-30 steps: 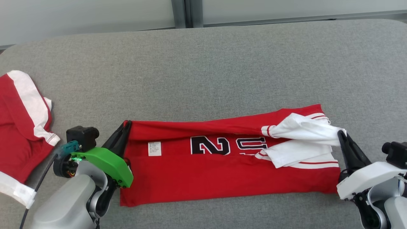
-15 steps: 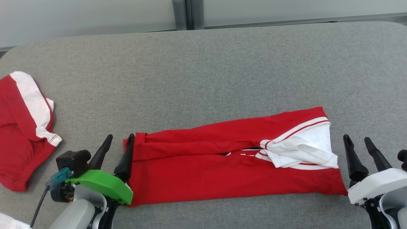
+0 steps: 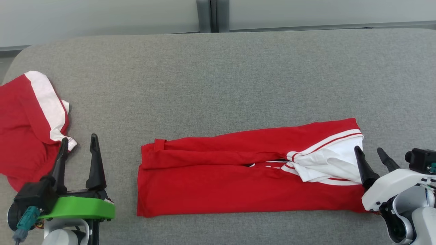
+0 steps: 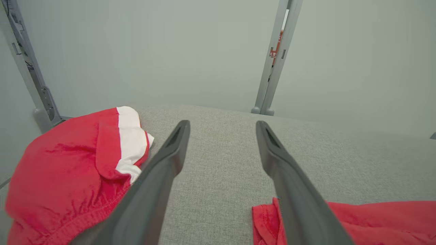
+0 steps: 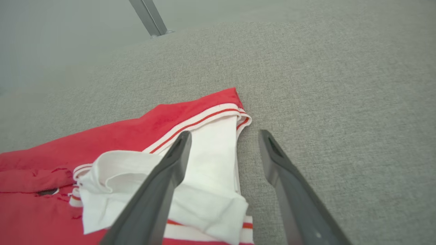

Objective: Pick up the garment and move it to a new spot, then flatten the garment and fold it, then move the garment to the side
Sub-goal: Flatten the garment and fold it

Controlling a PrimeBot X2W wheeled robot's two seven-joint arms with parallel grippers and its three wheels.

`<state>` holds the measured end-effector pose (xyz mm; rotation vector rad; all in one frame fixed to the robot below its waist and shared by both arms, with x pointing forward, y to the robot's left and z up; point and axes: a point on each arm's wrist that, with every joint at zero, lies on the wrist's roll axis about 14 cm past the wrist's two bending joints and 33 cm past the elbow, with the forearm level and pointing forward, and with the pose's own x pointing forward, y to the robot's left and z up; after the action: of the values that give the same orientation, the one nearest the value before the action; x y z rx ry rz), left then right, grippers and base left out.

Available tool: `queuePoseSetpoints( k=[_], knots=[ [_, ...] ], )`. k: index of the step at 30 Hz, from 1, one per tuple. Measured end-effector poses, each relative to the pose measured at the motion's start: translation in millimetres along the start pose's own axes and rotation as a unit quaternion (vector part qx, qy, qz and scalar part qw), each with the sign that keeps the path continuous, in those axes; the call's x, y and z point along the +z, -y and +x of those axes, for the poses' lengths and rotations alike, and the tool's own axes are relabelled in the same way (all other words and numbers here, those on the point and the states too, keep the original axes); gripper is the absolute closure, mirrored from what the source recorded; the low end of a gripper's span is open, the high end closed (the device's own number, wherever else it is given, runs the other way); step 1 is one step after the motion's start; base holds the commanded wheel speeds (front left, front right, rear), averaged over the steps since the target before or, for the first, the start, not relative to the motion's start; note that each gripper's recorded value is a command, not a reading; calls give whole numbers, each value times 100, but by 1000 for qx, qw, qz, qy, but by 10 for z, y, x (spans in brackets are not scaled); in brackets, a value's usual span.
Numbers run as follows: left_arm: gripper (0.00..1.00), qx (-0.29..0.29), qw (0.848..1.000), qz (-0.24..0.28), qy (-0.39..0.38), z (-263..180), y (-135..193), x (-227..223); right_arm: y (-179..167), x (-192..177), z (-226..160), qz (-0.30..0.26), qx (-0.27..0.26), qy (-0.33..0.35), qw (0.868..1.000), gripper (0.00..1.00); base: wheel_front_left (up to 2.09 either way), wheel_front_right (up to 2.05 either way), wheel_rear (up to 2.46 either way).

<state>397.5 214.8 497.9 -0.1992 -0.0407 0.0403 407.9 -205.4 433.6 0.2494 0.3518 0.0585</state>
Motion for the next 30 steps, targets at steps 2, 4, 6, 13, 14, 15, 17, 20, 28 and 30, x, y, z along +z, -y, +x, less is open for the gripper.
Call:
queuePoseSetpoints(
  k=[2,4,6,13,14,15,17,20,28,30],
  knots=[
    [0,11,1000,12,7,-58,-78,22,-15,-82,56,-2,2,-17,1000,0,0,0,0],
    [0,19,1000,17,6,-117,-124,0,-8,-156,97,-3,1,-31,999,0,0,0,0],
    [0,27,999,17,1,-170,-166,-47,3,-247,128,-11,1,-49,999,0,0,0,0],
    [0,54,998,33,-11,-294,-340,-129,-59,-552,157,-13,9,-103,995,2,0,0,0],
    [0,55,998,34,-13,-307,-345,-140,-67,-571,155,-11,10,-107,994,36,0,0,0],
    [0,55,998,36,-16,-324,-350,-158,-76,-580,155,-10,12,-108,994,77,0,0,0],
    [0,55,997,41,-19,-349,-353,-177,-87,-604,145,-11,15,-113,993,100,0,0,0],
    [0,57,997,41,-19,-363,-364,-177,-126,-612,131,-6,21,-114,993,100,0,0,0],
    [0,46,998,40,-10,-364,-291,-125,296,-410,39,-8,-25,-90,996,100,0,0,0],
    [0,43,998,39,-8,-372,-270,-115,519,-311,-15,-18,-50,-80,995,100,0,0,0]
  ],
)
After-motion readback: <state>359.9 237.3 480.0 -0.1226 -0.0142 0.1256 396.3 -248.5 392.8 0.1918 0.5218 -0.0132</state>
